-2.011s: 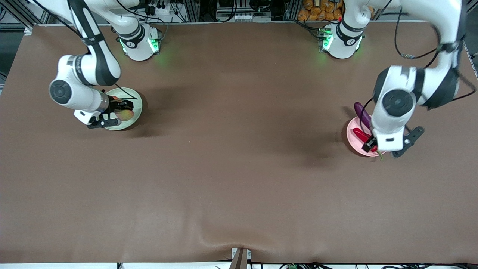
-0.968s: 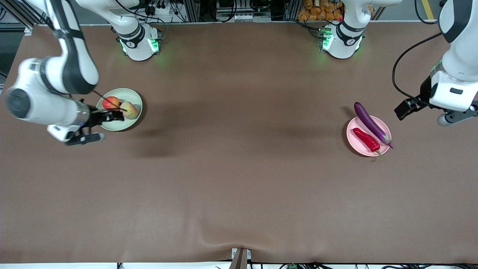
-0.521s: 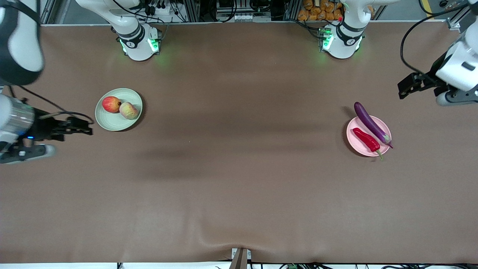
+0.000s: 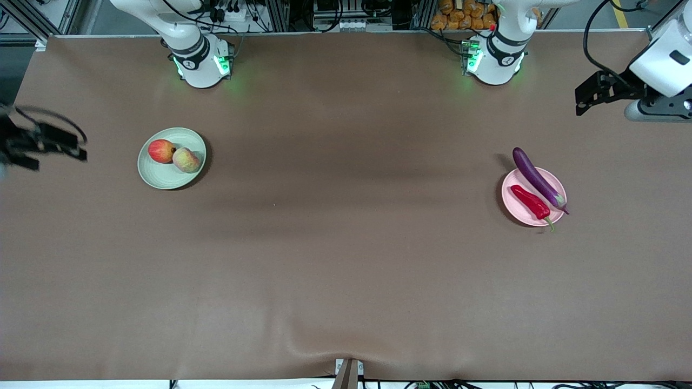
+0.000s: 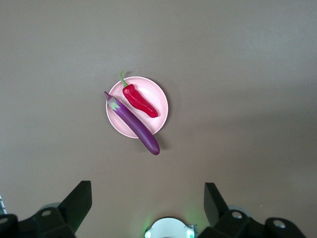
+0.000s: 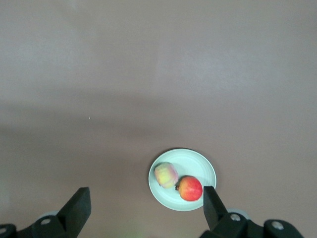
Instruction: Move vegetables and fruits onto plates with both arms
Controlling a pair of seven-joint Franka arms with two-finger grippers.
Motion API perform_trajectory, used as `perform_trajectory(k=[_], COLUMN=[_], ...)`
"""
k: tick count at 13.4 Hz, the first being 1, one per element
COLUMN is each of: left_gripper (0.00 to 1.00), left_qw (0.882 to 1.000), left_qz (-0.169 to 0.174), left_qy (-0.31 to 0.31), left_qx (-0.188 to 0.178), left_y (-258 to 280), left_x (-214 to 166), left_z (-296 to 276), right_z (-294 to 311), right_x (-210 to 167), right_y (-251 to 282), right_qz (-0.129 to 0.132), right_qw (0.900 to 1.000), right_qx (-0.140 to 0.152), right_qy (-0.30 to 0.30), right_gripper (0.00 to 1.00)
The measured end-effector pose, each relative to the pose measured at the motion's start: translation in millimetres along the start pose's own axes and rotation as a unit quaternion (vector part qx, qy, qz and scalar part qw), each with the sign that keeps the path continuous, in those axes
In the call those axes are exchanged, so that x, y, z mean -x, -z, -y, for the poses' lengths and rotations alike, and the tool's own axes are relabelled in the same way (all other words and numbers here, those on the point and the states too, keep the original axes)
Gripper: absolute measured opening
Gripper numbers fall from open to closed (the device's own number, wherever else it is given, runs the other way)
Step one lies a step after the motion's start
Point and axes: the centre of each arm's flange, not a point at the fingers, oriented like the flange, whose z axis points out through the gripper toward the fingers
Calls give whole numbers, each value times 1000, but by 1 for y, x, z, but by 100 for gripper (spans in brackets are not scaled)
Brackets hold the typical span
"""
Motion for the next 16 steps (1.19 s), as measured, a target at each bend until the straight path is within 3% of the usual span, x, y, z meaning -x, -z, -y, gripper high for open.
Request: perform_trajectory(k=[2,5,11,16], left_gripper=[100,100,100,100], left_qw=[1000,1000,999,998], left_qz=[0,-4,0,9], left_qy=[0,20,44,51], left_qx=[11,15,17,18], left_y=[0,3,0,-10], left_x=[0,1,-2,-8], left_z=[5,22,37,46], right_z=[1,3,-2,-2], right_x=[29,56,38,39], right_y=[-11,-53,-15,-17], right_qz=[-22,-21,-67,-30], right_qw=[1000,1000,998,999], right_qx=[5,6,18,13], right_qy=[-4,-5,-6,-7], right_gripper=[100,100,100,100])
